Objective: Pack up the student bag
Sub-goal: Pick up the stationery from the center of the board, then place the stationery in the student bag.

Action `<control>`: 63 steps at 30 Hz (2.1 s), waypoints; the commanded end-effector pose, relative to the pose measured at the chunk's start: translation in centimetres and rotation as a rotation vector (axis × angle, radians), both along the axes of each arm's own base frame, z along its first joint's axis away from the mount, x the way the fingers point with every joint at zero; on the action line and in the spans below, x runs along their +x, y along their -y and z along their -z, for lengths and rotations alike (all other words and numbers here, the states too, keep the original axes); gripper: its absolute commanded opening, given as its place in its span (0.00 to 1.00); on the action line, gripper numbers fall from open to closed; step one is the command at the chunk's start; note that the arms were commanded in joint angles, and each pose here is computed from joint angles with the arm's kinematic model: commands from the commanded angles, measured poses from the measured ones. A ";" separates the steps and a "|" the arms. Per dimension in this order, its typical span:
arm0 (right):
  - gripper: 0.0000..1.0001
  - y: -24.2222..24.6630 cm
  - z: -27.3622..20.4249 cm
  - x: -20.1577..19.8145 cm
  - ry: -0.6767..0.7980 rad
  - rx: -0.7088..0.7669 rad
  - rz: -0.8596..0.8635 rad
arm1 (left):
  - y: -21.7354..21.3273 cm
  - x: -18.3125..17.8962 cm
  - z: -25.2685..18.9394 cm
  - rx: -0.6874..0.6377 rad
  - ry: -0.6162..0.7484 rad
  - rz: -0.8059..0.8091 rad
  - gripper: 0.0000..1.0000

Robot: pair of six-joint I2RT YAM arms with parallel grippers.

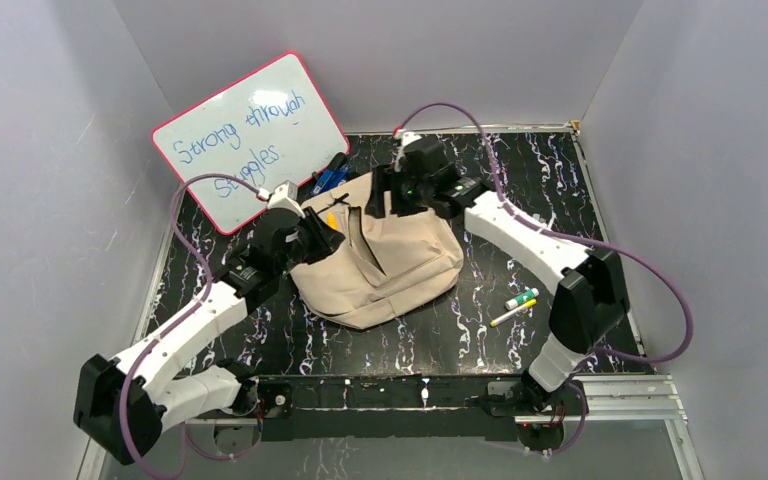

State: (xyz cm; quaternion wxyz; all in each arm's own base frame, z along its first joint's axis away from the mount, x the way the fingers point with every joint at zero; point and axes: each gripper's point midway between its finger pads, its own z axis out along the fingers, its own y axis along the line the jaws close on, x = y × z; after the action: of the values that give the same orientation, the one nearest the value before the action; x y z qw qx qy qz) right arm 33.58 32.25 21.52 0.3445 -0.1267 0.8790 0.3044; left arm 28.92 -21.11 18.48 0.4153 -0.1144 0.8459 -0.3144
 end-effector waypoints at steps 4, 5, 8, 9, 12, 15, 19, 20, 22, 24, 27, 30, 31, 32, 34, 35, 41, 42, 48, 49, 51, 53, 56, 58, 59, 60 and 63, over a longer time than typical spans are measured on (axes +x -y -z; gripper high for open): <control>0.84 -3.8 1.5 -0.5 0.182 -0.314 -0.101 | -5.3 -1.1 2.0 0.181 -0.043 -0.167 0.01; 0.85 -4.0 1.9 -0.5 0.193 -0.347 -0.103 | -5.3 -1.2 2.1 0.183 -0.050 -0.167 0.01; 0.88 -4.6 3.4 -0.3 0.219 -0.434 -0.114 | -5.4 -1.4 2.5 0.178 -0.066 -0.172 0.01; 0.88 -4.6 4.0 -0.3 0.224 -0.463 -0.114 | -5.4 -1.5 2.6 0.174 -0.067 -0.177 0.01; 0.88 -4.2 5.5 0.0 0.232 -0.530 -0.105 | -5.6 -1.6 2.7 0.168 -0.069 -0.187 0.01; 0.85 -4.0 6.6 0.2 0.229 -0.564 -0.101 | -5.6 -1.6 3.0 0.168 -0.074 -0.185 0.01; 0.77 -3.9 7.4 0.6 0.225 -0.582 -0.078 | -5.4 -1.6 3.1 0.166 -0.076 -0.178 0.01; 0.74 -3.9 7.4 0.7 0.226 -0.582 -0.069 | -5.2 -1.5 3.1 0.163 -0.075 -0.174 0.02; 0.65 -3.8 7.2 0.8 0.230 -0.574 -0.050 | -4.9 -1.4 3.1 0.157 -0.072 -0.160 0.03; 0.56 -3.8 6.6 1.0 0.240 -0.558 -0.031 | -4.5 -1.3 3.0 0.149 -0.069 -0.146 0.03; 0.45 -3.8 5.8 1.0 0.258 -0.532 -0.017 | -3.7 -1.0 2.8 0.133 -0.059 -0.115 0.03; 0.30 -3.7 5.4 1.0 0.265 -0.525 -0.008 | -2.9 -0.7 2.7 0.118 -0.046 -0.082 0.03; 0.25 -3.6 5.3 1.0 0.266 -0.524 -0.007 | -2.7 -0.6 2.6 0.115 -0.044 -0.071 0.03; 0.20 -3.6 5.2 0.9 0.264 -0.518 -0.004 | -2.3 -0.5 2.6 0.109 -0.041 -0.058 0.03; 0.11 -3.7 5.0 0.8 0.262 -0.502 -0.006 | -1.4 -0.3 2.4 0.086 -0.031 -0.021 0.02; 0.07 -3.9 4.8 0.7 0.261 -0.485 -0.010 | -0.7 -0.1 2.3 0.067 -0.027 0.001 0.01; 0.00 -4.4 3.4 0.3 0.238 -0.374 -0.009 | 2.4 1.0 1.5 -0.013 -0.010 0.098 0.01; 0.00 -4.3 3.0 0.2 0.232 -0.351 0.000 | 2.7 1.4 1.4 -0.020 -0.001 0.102 0.01; 0.00 -3.6 1.3 0.5 0.211 -0.214 0.015 | 4.2 2.8 2.1 -0.042 -0.008 0.124 0.00; 0.00 -3.4 1.1 0.6 0.207 -0.201 0.016 | 4.5 2.9 2.2 -0.050 -0.012 0.128 0.00; 0.00 -3.2 0.7 0.7 0.205 -0.183 0.017 | 4.9 3.3 2.6 -0.064 -0.017 0.136 0.00; 0.00 -3.1 0.5 0.7 0.205 -0.170 0.016 | 5.4 3.7 3.3 -0.070 -0.033 0.142 0.00; 0.00 -3.1 0.1 0.6 0.208 -0.149 0.010 | 6.2 4.2 3.9 -0.080 -0.043 0.163 0.00; 0.00 -3.0 -0.3 0.6 0.215 -0.132 0.005 | 6.7 4.6 4.2 -0.084 -0.046 0.176 0.00; 0.00 -3.0 -0.4 0.6 0.215 -0.125 0.004 | 7.0 4.8 4.2 -0.086 -0.047 0.183 0.00; 0.00 -3.0 -0.5 0.5 0.216 -0.117 0.002 | 7.2 5.0 4.2 -0.088 -0.045 0.190 0.00; 0.00 -2.9 -0.7 0.5 0.214 -0.097 0.000 | 7.8 5.8 4.3 -0.083 -0.038 0.204 0.00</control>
State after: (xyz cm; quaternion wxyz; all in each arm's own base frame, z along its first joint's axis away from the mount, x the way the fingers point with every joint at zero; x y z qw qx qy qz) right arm 33.47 33.91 16.19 0.3695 -0.1931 0.8917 0.1762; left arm 32.84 -27.42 10.93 0.3287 -0.0708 0.8728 -0.3538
